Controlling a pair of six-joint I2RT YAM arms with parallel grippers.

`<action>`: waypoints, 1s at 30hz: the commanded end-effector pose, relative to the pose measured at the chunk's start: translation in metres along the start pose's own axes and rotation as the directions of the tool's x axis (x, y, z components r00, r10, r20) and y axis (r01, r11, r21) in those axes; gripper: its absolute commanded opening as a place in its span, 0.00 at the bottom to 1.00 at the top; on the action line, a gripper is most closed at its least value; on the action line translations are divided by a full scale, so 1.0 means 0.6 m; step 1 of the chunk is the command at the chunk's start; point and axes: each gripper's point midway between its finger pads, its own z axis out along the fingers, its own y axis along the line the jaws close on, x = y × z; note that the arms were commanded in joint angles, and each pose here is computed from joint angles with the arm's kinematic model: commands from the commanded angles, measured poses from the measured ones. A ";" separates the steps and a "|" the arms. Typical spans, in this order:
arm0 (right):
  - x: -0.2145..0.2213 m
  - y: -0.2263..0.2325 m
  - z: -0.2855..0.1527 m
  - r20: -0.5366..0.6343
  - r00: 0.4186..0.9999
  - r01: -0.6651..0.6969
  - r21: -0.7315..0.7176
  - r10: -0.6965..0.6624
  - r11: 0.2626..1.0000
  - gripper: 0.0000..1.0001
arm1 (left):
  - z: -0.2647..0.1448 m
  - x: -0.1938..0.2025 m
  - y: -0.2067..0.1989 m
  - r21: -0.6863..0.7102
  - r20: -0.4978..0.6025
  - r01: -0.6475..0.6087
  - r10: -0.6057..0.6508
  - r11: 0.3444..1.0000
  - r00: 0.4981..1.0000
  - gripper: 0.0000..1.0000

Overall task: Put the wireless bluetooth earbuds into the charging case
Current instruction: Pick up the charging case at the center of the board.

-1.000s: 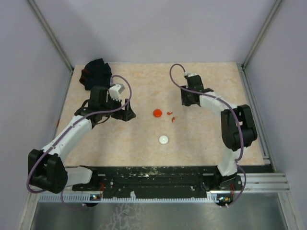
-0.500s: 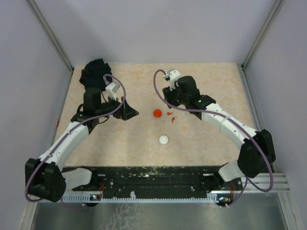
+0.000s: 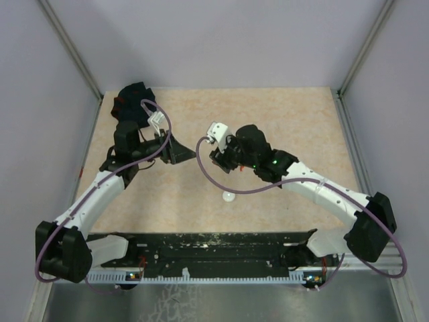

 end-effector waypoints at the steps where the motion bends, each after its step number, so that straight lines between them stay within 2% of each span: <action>1: -0.082 0.025 -0.022 0.185 0.974 0.136 -0.031 -0.128 0.990 0.47 | -0.001 0.001 -0.035 0.082 -0.001 0.026 -0.026 0.996 1.000 0.70; 8: -0.104 0.061 -0.019 0.226 0.951 0.228 -0.057 -0.210 0.972 0.47 | 0.012 0.017 -0.063 0.134 -0.027 0.041 -0.037 0.990 0.999 0.65; 23: -0.113 0.072 -0.022 0.233 0.939 0.268 -0.044 -0.251 0.962 0.47 | 0.047 0.048 -0.078 0.168 -0.096 0.059 -0.044 0.984 0.994 0.57; 28: -0.112 0.076 -0.020 0.236 0.937 0.276 -0.049 -0.258 0.960 0.47 | 0.053 0.054 -0.080 0.174 -0.107 0.057 -0.039 0.983 0.993 0.47; 30: -0.109 0.076 -0.020 0.233 0.937 0.278 -0.050 -0.259 0.959 0.47 | 0.052 0.053 -0.080 0.175 -0.101 0.046 -0.028 0.983 0.994 0.39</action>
